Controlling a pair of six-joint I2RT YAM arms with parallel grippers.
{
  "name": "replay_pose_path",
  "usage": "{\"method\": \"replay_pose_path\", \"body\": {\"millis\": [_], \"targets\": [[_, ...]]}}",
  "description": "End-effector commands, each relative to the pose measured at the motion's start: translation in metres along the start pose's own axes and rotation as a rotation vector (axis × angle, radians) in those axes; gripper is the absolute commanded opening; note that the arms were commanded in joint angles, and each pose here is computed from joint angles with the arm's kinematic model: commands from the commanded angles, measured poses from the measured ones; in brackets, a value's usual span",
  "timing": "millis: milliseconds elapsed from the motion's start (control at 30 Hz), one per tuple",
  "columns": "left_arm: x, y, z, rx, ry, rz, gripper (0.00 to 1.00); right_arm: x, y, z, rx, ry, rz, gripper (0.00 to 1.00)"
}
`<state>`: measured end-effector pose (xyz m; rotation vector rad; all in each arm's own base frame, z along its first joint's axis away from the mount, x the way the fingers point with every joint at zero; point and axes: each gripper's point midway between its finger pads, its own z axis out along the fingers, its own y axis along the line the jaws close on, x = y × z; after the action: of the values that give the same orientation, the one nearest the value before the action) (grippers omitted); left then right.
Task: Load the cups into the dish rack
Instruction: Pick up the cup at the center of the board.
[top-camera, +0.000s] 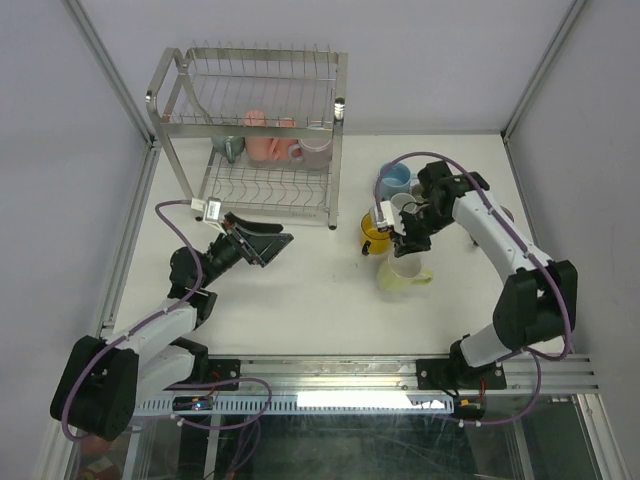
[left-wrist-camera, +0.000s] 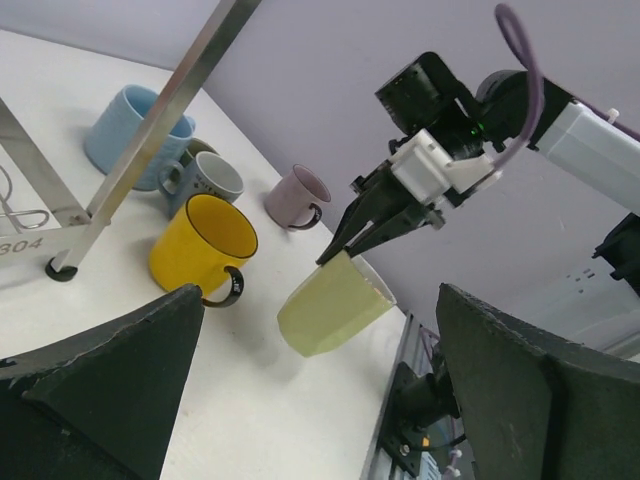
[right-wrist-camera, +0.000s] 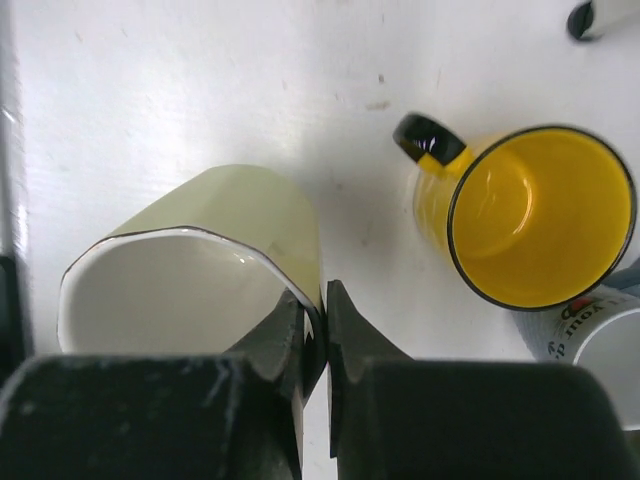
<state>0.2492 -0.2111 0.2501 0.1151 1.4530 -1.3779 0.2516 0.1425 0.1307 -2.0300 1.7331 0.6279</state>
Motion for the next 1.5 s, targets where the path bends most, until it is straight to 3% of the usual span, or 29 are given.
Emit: {"method": "replay_pose_path", "body": {"millis": [0,167,433,633,900,1100,1467], "targets": [[-0.010,-0.025,-0.001,0.131,-0.039,-0.027,0.99,-0.071,0.030,-0.029,0.002,-0.301,0.088,0.00],[-0.016,-0.044,-0.003,0.229,-0.075,-0.065,0.98,-0.119,0.040,-0.061,0.014,-0.504,0.127,0.00],[-0.015,-0.080,0.002,0.365,-0.108,-0.093,0.96,-0.168,0.005,-0.132,0.138,-0.729,0.256,0.00],[-0.019,-0.103,0.007,0.395,-0.193,-0.071,0.94,-0.190,-0.010,-0.192,0.198,-0.927,0.319,0.00],[-0.030,-0.133,0.018,0.438,-0.277,-0.120,0.92,-0.220,-0.013,-0.231,0.151,-1.100,0.350,0.00],[-0.036,-0.159,0.034,0.466,-0.345,-0.159,0.91,-0.226,-0.010,-0.239,0.123,-1.263,0.426,0.00],[-0.016,-0.183,0.076,0.456,-0.350,-0.283,0.86,-0.204,-0.024,-0.214,0.148,-1.306,0.523,0.00]]}}
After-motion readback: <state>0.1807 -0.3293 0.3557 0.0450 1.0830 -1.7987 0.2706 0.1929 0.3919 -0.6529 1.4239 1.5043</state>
